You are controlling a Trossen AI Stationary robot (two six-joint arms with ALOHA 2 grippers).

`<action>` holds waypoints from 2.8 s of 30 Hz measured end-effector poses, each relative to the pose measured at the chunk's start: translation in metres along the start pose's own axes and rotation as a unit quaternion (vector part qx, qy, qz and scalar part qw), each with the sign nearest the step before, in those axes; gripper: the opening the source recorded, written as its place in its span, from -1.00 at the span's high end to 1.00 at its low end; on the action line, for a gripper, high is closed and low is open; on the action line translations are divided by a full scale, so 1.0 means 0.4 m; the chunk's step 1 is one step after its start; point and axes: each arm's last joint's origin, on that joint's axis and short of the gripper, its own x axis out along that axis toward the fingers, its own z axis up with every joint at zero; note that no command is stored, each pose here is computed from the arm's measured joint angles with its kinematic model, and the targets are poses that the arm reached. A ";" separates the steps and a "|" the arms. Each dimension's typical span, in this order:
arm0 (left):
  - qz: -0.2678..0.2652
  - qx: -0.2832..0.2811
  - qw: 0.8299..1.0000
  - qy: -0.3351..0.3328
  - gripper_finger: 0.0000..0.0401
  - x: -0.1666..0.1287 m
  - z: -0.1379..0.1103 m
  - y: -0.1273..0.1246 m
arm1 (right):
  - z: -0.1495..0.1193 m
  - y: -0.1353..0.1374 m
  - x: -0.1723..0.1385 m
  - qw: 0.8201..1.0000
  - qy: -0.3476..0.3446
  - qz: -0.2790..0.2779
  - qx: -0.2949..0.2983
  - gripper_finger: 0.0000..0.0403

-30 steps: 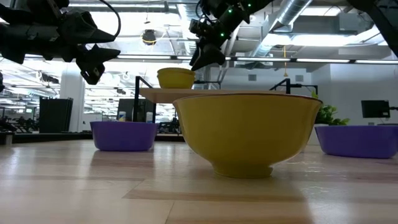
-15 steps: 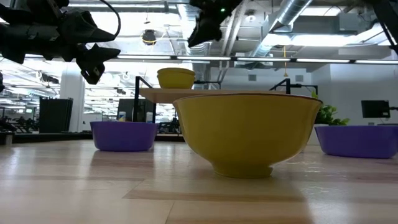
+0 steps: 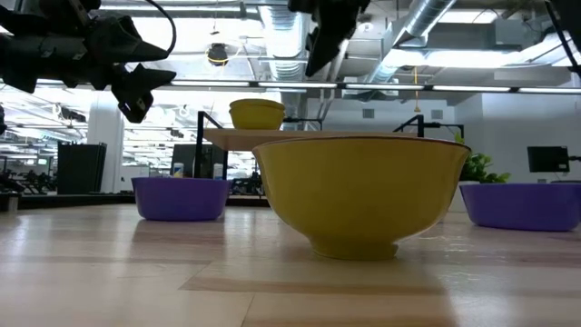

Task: Pick & Place Mini bowls
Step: Stack the yellow bowl on the yellow bowl on the shelf

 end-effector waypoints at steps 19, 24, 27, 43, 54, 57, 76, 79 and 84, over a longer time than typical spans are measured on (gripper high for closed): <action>-0.003 0.000 1.000 -0.006 0.28 0.000 0.003 -0.001 | 0.031 0.252 0.057 0.997 0.044 0.065 0.025 0.17; -0.003 -0.009 1.000 -0.007 0.28 0.000 0.003 -0.001 | -0.002 0.280 0.107 0.993 0.090 0.074 0.018 0.20; -0.009 -0.065 0.998 -0.016 0.28 0.000 0.008 -0.004 | -0.029 0.293 0.136 0.989 0.128 0.079 0.016 0.22; -0.095 -0.090 0.988 -0.083 0.28 0.049 0.104 -0.069 | -0.162 0.353 0.087 0.989 0.071 0.120 0.050 0.25; -0.136 -0.075 0.988 0.003 0.28 0.264 0.164 -0.168 | -0.294 0.344 0.019 0.984 -0.099 0.102 0.108 0.27; -0.139 -0.079 0.987 0.034 0.28 0.315 0.160 -0.193 | -0.326 0.338 0.004 0.977 -0.146 0.095 0.122 0.26; -0.106 -0.112 0.979 0.136 0.28 0.430 0.133 -0.230 | -0.419 0.312 -0.098 0.922 -0.346 0.085 0.154 0.26; -0.094 -0.131 0.978 0.129 0.28 0.428 0.143 -0.219 | -0.421 0.312 -0.100 0.919 -0.346 0.089 0.170 0.25; -0.080 -0.084 0.980 0.159 0.28 0.427 0.143 -0.248 | -0.417 0.311 -0.104 0.915 -0.356 0.084 0.171 0.25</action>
